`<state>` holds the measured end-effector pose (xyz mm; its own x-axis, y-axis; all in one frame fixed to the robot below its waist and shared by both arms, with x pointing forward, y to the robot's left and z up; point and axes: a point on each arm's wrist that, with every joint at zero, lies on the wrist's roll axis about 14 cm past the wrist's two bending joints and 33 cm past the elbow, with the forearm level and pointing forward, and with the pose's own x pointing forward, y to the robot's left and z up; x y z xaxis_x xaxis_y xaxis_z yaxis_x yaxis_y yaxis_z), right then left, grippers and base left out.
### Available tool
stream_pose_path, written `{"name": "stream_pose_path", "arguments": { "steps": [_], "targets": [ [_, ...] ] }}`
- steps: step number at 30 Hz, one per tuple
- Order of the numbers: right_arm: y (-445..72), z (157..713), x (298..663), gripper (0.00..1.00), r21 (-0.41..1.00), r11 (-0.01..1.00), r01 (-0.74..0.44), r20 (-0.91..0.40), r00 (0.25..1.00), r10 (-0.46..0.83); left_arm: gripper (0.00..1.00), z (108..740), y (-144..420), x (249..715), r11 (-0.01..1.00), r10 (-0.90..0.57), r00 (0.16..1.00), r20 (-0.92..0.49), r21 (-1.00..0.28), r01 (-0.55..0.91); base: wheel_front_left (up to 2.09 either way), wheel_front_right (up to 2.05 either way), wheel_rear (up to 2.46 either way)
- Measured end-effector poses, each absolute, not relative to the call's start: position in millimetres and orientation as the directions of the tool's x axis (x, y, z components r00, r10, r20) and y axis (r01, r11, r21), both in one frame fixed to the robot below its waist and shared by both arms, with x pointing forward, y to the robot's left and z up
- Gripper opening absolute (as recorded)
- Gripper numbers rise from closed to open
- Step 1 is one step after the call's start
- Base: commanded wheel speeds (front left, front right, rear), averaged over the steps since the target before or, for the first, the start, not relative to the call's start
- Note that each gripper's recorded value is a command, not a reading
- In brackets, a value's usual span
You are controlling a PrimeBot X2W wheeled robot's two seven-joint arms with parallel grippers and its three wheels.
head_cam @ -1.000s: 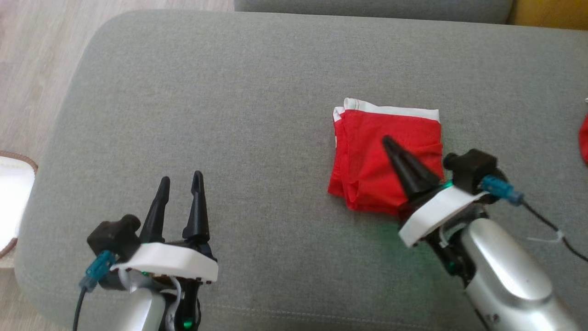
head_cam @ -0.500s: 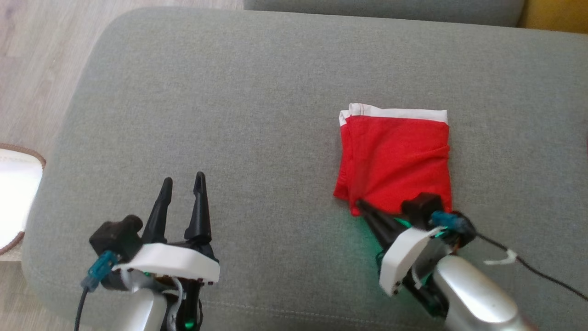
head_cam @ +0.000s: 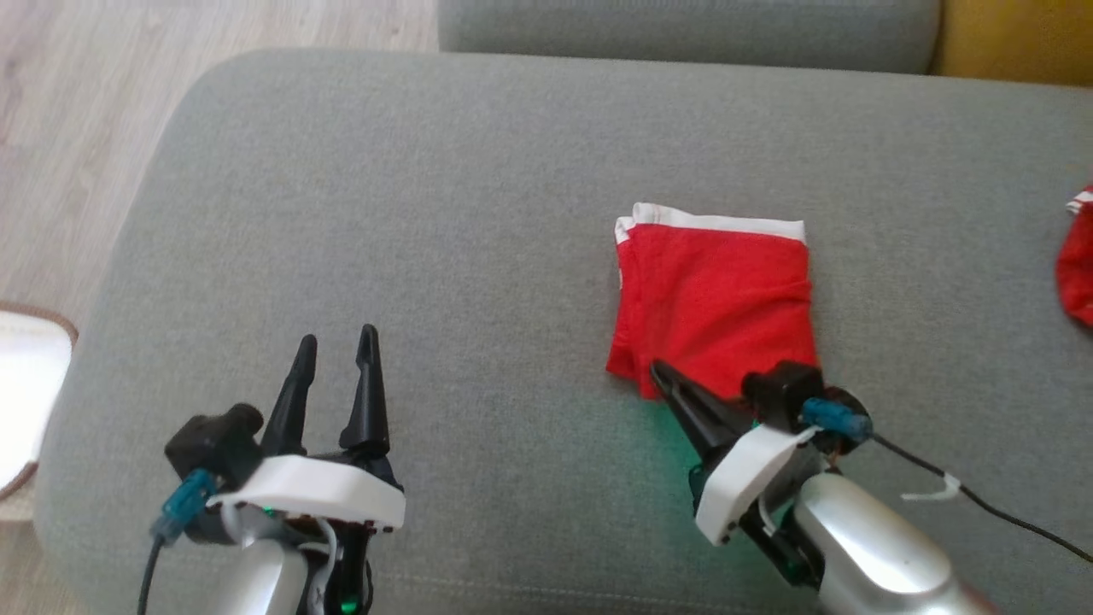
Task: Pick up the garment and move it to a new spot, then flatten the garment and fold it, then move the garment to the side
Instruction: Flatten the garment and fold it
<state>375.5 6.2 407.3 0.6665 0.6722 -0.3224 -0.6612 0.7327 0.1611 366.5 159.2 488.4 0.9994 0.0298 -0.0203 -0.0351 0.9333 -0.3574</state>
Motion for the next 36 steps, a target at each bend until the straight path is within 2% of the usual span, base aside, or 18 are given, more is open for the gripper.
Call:
{"name": "stream_pose_path", "arguments": {
  "steps": [2,3,4,6,7,8,17,23,28,36],
  "targets": [
    [5,422,380,0.0,0.16,0.74,-0.653,-0.271,0.692,0.669,1.0,492,158,366,0.934,0.026,1.0,-0.009,-0.357,-0.027,0.0,0.0,0.0],
    [3,431,384,0.06,0.16,0.747,-0.646,-0.24,0.708,0.664,1.0,494,157,366,0.934,0.024,1.0,-0.004,-0.357,-0.024,0.0,0.0,0.0],
    [0,440,388,0.23,0.16,0.756,-0.635,-0.208,0.726,0.655,1.0,495,157,366,0.934,0.021,1.0,0.0,-0.356,-0.02,0.0,0.0,0.0],
    [-9,459,397,0.48,0.149,0.777,-0.611,-0.146,0.764,0.629,1.0,497,156,364,0.935,0.018,1.0,0.005,-0.354,-0.015,0.0,0.0,0.0],
    [-14,467,401,0.76,0.141,0.788,-0.599,-0.121,0.78,0.614,1.0,498,155,364,0.936,0.014,1.0,0.008,-0.353,-0.01,0.0,0.0,0.0],
    [-20,475,404,0.98,0.134,0.801,-0.583,-0.096,0.797,0.596,1.0,499,154,363,0.936,0.009,1.0,0.011,-0.352,-0.005,0.0,0.0,0.0],
    [-83,506,402,1.0,0.148,0.92,-0.363,0.03,0.931,0.363,1.0,512,133,364,0.95,-0.061,0.996,0.06,-0.303,0.076,0.0,0.0,0.0],
    [-131,514,391,1.0,0.138,0.968,-0.209,0.056,0.978,0.203,1.0,506,123,357,0.952,-0.093,0.995,0.044,-0.287,0.102,0.0,0.0,0.0],
    [-148,513,381,1.0,0.134,0.979,-0.151,0.049,0.988,0.146,1.0,499,119,351,0.954,-0.108,0.994,0.024,-0.279,0.111,0.0,0.0,0.0],
    [-152,499,371,1.0,0.153,0.979,-0.131,0.012,0.991,0.131,1.0,491,119,350,0.963,-0.111,0.994,0.005,-0.245,0.109,0.0,0.0,0.0]
  ]
}}
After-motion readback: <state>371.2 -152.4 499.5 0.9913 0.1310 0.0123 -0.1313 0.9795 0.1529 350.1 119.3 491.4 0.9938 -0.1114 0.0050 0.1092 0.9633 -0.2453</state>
